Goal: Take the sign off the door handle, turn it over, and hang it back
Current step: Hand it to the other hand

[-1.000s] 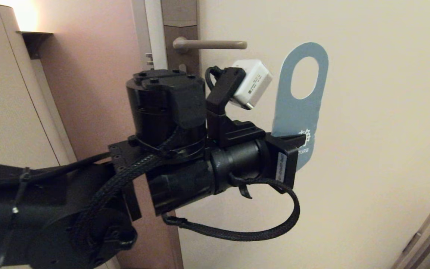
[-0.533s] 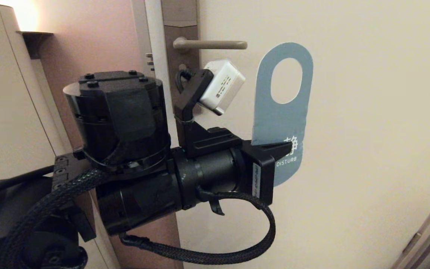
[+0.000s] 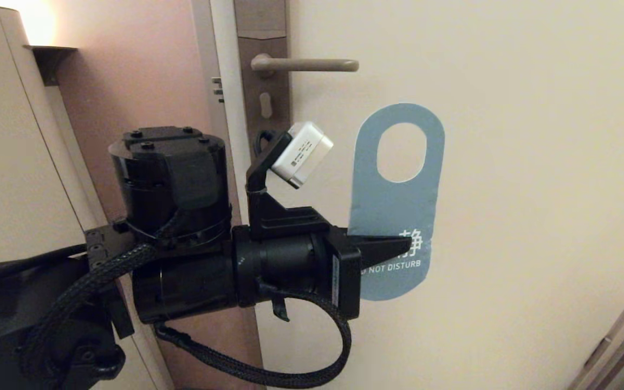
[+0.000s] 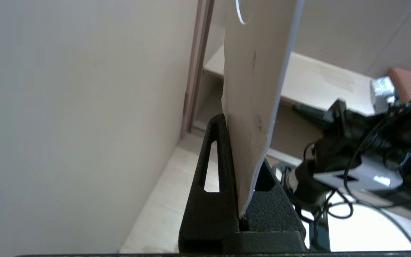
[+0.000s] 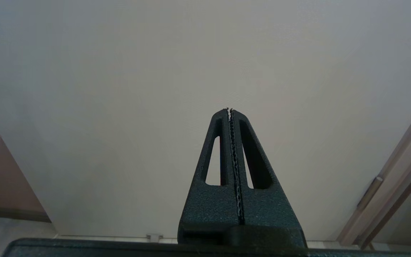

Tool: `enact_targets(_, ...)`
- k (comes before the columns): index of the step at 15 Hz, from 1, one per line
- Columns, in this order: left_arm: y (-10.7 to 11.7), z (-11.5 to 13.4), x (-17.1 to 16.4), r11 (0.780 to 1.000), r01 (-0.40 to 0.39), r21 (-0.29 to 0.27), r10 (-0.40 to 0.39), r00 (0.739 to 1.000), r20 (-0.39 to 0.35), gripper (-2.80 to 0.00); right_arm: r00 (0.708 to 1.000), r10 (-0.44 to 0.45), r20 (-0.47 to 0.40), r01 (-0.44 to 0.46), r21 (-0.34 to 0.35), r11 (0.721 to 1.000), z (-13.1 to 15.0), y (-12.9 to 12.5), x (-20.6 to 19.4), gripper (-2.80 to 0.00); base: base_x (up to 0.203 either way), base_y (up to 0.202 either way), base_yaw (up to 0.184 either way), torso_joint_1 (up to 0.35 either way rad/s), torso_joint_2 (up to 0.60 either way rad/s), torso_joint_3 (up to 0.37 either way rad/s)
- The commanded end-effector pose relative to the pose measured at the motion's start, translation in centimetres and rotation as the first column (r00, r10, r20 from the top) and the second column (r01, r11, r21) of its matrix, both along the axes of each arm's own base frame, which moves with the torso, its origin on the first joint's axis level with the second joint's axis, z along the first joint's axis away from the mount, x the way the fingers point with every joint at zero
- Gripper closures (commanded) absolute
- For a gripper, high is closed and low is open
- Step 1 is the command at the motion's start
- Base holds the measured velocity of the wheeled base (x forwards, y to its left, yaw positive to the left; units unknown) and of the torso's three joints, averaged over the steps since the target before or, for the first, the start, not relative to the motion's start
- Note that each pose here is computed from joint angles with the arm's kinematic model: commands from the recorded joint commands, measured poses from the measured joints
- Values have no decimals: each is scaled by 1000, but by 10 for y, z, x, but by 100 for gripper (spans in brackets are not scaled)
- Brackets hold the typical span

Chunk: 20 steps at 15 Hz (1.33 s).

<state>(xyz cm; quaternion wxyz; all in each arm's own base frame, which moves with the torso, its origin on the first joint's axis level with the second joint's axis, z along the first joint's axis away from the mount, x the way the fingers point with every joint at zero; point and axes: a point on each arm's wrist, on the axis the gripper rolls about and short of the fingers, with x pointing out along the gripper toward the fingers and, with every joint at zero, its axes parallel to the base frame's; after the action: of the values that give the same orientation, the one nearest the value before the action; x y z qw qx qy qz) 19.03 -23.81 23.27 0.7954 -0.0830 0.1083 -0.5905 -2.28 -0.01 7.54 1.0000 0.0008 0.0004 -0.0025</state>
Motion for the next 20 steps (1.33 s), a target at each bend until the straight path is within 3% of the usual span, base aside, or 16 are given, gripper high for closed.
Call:
enact_targets(1, 1, -10, 10, 1000, -4, 22, 4, 1000, -23, 0, 1000, 0, 1, 0, 0, 1000, 0, 0, 0, 0, 0, 0, 0, 0, 0, 0)
enact_targets(5, 3, -25, 42, 1000, -31, -6, 31, 1000, 2, 0, 1000, 0, 1, 0, 0, 1000, 0, 0, 0, 0, 0, 0, 0, 0, 0, 0)
enact_targets(10, -5, -48, 55, 999, -40, 31, 40, 999, -25, 0, 1000, 0, 1, 0, 0, 1000, 0, 0, 0, 0, 0, 0, 0, 0, 0, 0)
enact_targets(20, 7, -64, 53, 996, -67, 55, 69, 997, -46, 0, 1000, 14, -1, -14, -43, 999, 0, 0, 0, 0, 0, 0, 0, 0, 0, 0)
